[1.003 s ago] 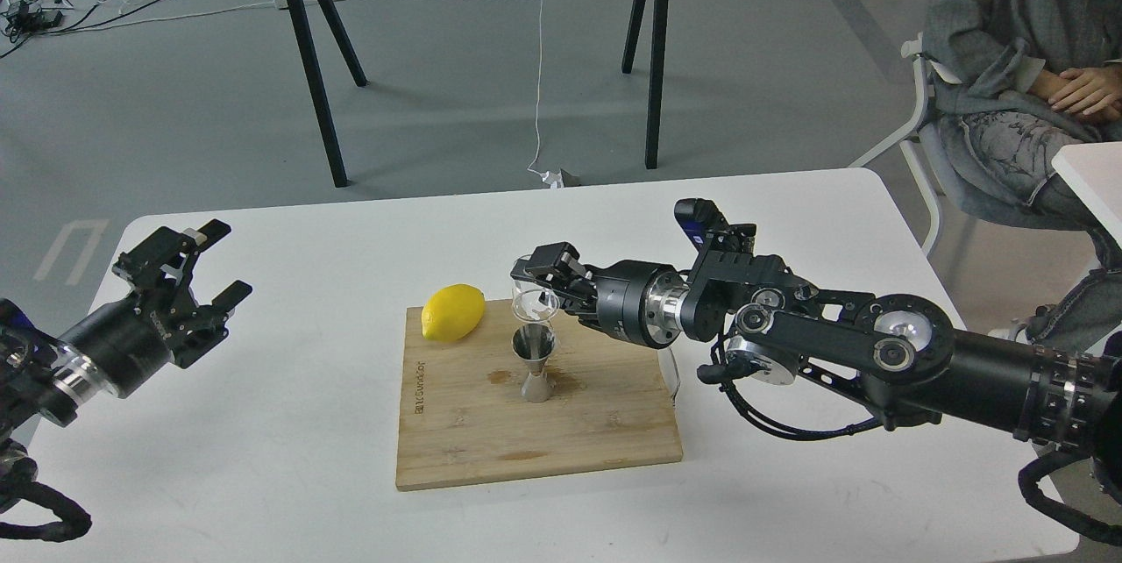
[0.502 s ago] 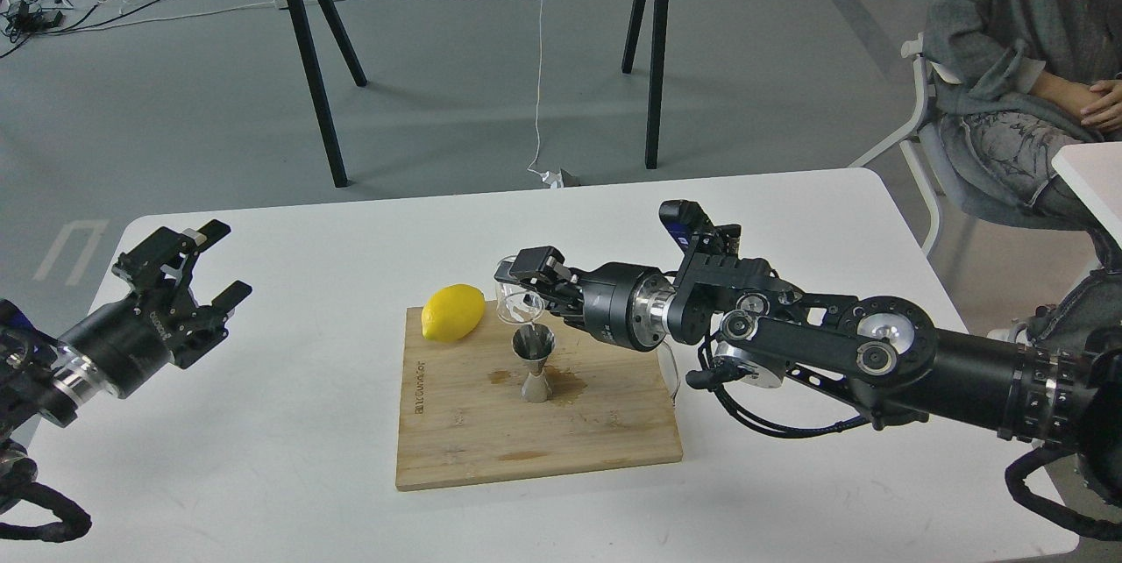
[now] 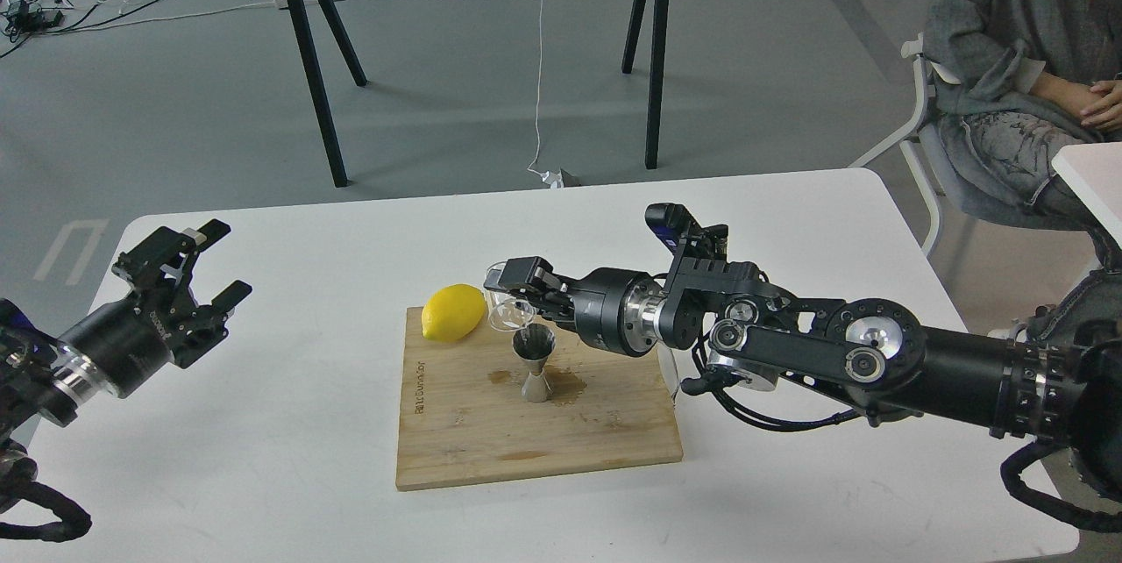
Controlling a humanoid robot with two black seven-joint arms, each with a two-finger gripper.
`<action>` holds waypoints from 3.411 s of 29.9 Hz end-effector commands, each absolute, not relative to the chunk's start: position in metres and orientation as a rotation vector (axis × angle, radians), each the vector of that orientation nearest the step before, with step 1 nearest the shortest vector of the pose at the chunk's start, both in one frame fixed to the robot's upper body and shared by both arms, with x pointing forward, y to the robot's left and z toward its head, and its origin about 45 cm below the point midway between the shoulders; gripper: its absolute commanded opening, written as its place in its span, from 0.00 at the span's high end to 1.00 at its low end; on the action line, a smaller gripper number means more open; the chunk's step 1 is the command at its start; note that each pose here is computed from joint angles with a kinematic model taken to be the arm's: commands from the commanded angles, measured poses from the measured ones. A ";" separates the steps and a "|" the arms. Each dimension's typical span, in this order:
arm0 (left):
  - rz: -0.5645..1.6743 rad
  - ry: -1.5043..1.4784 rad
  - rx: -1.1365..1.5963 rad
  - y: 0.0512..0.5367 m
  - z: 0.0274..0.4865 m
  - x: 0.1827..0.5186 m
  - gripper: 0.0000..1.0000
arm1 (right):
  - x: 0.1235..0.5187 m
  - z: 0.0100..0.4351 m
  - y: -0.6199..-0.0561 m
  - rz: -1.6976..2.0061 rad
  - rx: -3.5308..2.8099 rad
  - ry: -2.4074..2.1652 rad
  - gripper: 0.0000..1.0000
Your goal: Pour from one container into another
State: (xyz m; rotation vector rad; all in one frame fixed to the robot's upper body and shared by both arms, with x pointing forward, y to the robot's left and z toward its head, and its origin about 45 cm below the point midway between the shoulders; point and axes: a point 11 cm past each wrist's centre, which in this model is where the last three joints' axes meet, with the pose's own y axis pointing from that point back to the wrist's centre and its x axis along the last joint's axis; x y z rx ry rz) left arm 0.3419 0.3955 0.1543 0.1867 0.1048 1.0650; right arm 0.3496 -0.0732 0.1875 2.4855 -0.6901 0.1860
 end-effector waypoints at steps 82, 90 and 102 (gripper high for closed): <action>1.065 0.107 0.190 0.396 0.153 0.341 0.02 | 0.381 0.168 -0.204 -2.070 2.249 -2.156 0.65; 1.065 0.109 0.190 0.396 0.153 0.341 0.02 | 0.370 0.143 -0.298 -2.425 1.676 -2.565 0.66; 1.064 0.110 0.188 0.395 0.152 0.341 0.02 | 0.339 0.107 -0.334 -2.441 1.168 -2.694 0.66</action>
